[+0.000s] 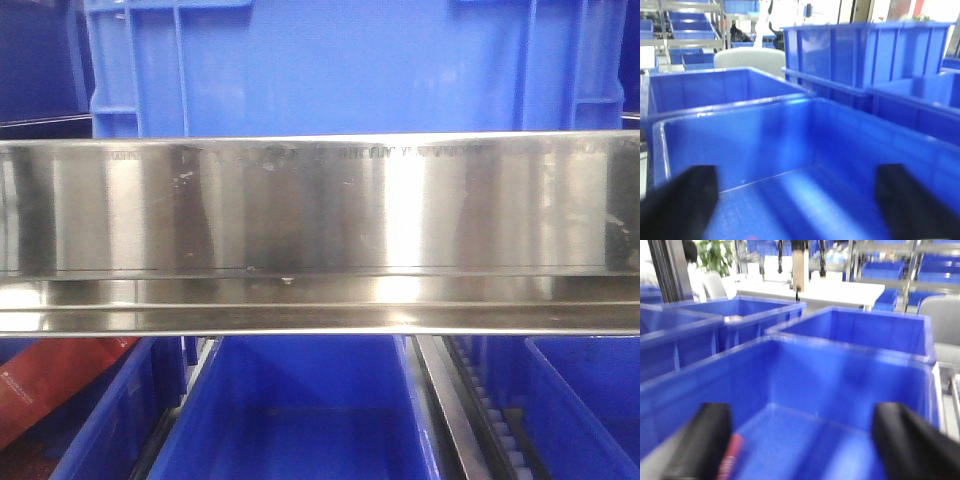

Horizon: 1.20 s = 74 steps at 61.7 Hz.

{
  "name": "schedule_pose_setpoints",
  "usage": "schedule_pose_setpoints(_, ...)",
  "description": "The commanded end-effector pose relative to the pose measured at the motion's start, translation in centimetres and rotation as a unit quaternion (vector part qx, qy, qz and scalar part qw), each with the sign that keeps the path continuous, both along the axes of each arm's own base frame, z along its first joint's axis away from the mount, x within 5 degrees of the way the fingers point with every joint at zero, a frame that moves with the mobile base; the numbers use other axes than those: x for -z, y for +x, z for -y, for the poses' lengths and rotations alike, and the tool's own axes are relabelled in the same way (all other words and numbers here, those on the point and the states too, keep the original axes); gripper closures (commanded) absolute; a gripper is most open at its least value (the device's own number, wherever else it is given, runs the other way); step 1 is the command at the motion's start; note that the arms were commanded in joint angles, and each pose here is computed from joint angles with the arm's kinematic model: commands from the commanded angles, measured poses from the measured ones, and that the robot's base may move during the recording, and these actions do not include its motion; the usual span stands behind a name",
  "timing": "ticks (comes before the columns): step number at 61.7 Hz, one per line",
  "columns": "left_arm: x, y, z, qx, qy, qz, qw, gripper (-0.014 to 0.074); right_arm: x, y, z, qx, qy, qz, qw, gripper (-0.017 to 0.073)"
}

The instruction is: Place cylindrical capacitor in blue bin on shelf

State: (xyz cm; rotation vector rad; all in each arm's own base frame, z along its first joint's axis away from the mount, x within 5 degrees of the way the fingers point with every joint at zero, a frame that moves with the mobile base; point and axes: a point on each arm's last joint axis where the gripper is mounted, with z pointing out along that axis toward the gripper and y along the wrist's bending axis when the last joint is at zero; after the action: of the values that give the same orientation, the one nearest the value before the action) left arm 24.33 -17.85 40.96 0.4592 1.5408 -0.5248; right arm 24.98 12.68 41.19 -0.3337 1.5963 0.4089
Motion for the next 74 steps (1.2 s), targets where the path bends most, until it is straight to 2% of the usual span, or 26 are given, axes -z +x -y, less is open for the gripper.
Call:
schedule_pose_setpoints(1, -1.8, -1.3, -0.8, 0.004, -0.015, 0.019, 1.0, 0.0384, -1.5, -1.3, 0.6, -0.001, 0.011, 0.023, 1.0, 0.0313)
schedule_pose_setpoints(8, -2.8, -2.7, -1.7, 0.009, -0.015, 0.018, 1.0, 0.0696, -2.5, -2.7, 1.3, -0.004, 0.014, 0.03, 0.999, 0.0669)
schedule_pose_setpoints(10, -3.1, -3.0, -1.9, 0.009, -0.015, 0.023, 1.0, 0.0704, -2.7, -3.0, 1.4, -0.005, 0.015, 0.032, 0.999, 0.0727)
schedule_pose_setpoints(18, -3.9, -4.5, -2.9, 0.017, -0.032, 0.004, 0.999, 0.0704, -3.3, -4.6, 2.1, -0.01, 0.012, 0.027, 1.0, 0.0725)
schedule_pose_setpoints(22, -3.7, -5.4, -3.4, 0.023, -0.022, -0.013, 0.999, 0.0704, -3.0, -5.4, 2.5, -0.011, 0.01, 0.022, 1.0, 0.0724)
schedule_pose_setpoints(27, -2.9, -6.4, -4.2, 0.021, -0.024, -0.011, 0.999, 0.0704, -2.5, -6.5, 3.1, -0.01, 0.013, 0.029, 0.999, 0.0724)
schedule_pose_setpoints(38, 0.8, -9.3, -6.6, 0.01, -0.038, -0.005, 0.999, 0.0704, 0.6, -9.7, 4.7, -0.008, 0.011, 0.024, 1.0, 0.0724)
schedule_pose_setpoints(58, 8.8, -14.5, -10.6, 0.006, -0.029, -0.025, 0.999, 0.0704, 7.4, -15.7, 7.8, -0.007, 0.013, 0.028, 0.999, 0.0724)
schedule_pose_setpoints(66, 10.3, -16.0, -11.7, 0.006, -0.039, -0.012, 0.999, 0.0704, 9.0, -17.3, 8.6, -0.007, 0.019, 0.041, 0.999, 0.0724)
schedule_pose_setpoints(74, 10.9, -16.9, -12.3, 0.008, -0.046, -0.002, 0.999, 0.0704, 9.0, -18.5, 9.2, -0.008, 0.03, 0.063, 0.998, 0.0724)
